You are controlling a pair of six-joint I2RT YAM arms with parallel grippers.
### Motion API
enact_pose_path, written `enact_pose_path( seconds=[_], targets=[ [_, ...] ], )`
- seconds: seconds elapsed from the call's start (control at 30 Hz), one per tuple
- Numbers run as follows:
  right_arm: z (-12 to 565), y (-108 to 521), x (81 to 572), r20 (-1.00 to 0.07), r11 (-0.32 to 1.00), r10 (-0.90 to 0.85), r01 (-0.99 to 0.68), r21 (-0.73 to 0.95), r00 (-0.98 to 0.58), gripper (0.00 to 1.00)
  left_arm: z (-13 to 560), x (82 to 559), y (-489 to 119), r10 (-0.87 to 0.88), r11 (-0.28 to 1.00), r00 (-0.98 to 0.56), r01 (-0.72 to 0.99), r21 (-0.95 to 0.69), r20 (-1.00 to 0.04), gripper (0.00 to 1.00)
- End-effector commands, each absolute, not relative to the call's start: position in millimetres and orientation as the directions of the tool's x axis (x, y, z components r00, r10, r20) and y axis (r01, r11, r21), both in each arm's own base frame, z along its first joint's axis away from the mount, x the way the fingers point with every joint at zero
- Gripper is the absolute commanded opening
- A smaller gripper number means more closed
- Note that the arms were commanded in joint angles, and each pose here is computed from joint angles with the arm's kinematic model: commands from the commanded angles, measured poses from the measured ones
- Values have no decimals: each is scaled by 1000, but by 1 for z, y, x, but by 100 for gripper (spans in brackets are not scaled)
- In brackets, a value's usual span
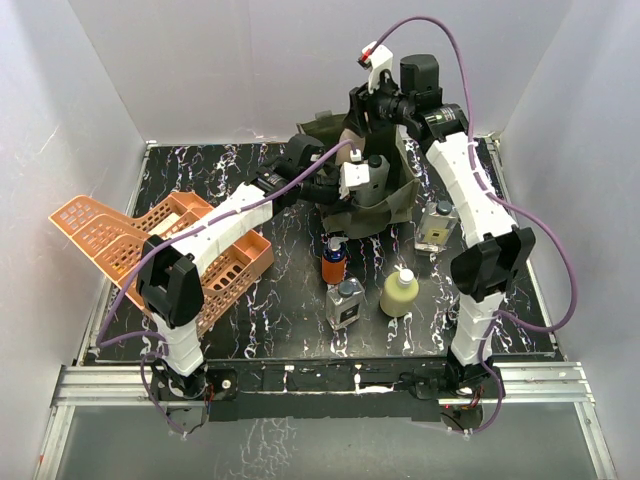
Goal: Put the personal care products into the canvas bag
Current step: Place the care product in the canvas bag.
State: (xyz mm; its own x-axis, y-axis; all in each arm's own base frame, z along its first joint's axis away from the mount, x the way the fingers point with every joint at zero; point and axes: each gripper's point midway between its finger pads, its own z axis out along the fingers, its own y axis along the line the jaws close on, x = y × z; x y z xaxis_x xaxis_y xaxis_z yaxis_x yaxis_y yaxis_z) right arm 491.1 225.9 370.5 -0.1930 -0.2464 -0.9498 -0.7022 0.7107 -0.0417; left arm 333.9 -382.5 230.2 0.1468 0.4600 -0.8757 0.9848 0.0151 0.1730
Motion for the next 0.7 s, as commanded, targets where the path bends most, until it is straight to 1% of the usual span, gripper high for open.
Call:
enact_pose_path(
  seconds=[0.0, 0.3, 0.67],
  targets=[
    [437, 246, 501, -985, 672, -162, -723, -159, 66, 8, 262, 320, -379, 407, -7, 201, 976, 217, -891, 0],
    [416, 252, 519, -979, 672, -193, -718, -182, 67, 8, 262, 319, -379, 410, -17, 209, 975, 221, -888, 0],
    [360, 255, 543, -955, 660, -293, -713, -235, 43, 8, 262, 323, -379, 415, -11, 215, 973, 232, -884, 0]
  ],
)
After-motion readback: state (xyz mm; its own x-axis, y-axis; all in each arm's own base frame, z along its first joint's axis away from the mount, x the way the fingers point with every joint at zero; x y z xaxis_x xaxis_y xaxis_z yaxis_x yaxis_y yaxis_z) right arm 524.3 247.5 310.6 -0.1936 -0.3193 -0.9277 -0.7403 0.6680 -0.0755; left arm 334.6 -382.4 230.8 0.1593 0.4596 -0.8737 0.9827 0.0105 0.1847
